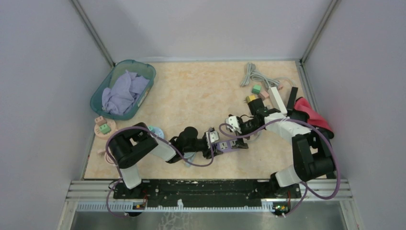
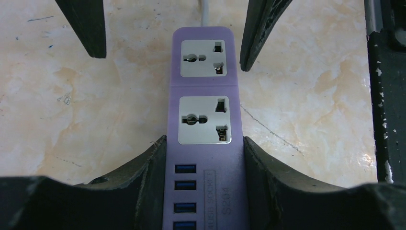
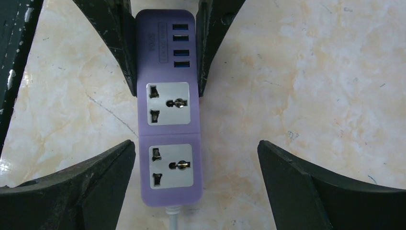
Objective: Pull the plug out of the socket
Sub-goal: Place the socket at the center of the board.
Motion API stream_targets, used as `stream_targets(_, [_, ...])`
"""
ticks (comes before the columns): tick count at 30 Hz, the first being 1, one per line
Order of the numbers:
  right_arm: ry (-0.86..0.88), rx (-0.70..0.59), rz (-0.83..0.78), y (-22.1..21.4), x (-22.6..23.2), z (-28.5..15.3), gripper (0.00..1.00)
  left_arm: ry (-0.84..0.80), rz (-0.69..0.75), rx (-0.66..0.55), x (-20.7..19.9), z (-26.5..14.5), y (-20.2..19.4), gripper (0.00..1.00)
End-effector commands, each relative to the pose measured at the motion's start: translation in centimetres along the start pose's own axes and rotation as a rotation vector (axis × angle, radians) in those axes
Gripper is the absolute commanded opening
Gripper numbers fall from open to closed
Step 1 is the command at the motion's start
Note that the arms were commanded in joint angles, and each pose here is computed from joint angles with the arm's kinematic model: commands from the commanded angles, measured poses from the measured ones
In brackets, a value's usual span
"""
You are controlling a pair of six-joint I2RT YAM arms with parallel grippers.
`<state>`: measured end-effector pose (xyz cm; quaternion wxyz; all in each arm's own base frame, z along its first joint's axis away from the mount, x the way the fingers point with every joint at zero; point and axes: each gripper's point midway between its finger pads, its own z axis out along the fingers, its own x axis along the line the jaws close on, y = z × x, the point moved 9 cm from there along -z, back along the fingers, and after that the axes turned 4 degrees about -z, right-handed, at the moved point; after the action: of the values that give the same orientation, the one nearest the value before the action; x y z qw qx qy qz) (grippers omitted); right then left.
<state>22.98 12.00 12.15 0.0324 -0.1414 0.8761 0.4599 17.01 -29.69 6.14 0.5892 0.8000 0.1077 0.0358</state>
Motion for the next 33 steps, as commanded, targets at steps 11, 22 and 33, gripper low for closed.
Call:
stream_targets(11, [0.089,0.079,-0.033,0.0,0.2,2.3,0.89,-0.019,0.054,-0.121,-0.7,-1.0,2.8,0.04])
stream_targets(22, [0.121,0.059,-0.047,0.8,0.0,2.6,0.57,-0.006,0.063,-0.167,-0.8,-1.6,3.7,0.04])
stream_targets(33, [0.1,0.004,0.006,2.4,-1.4,2.0,0.04,0.138,0.065,-0.32,-0.8,-4.4,5.4,0.79])
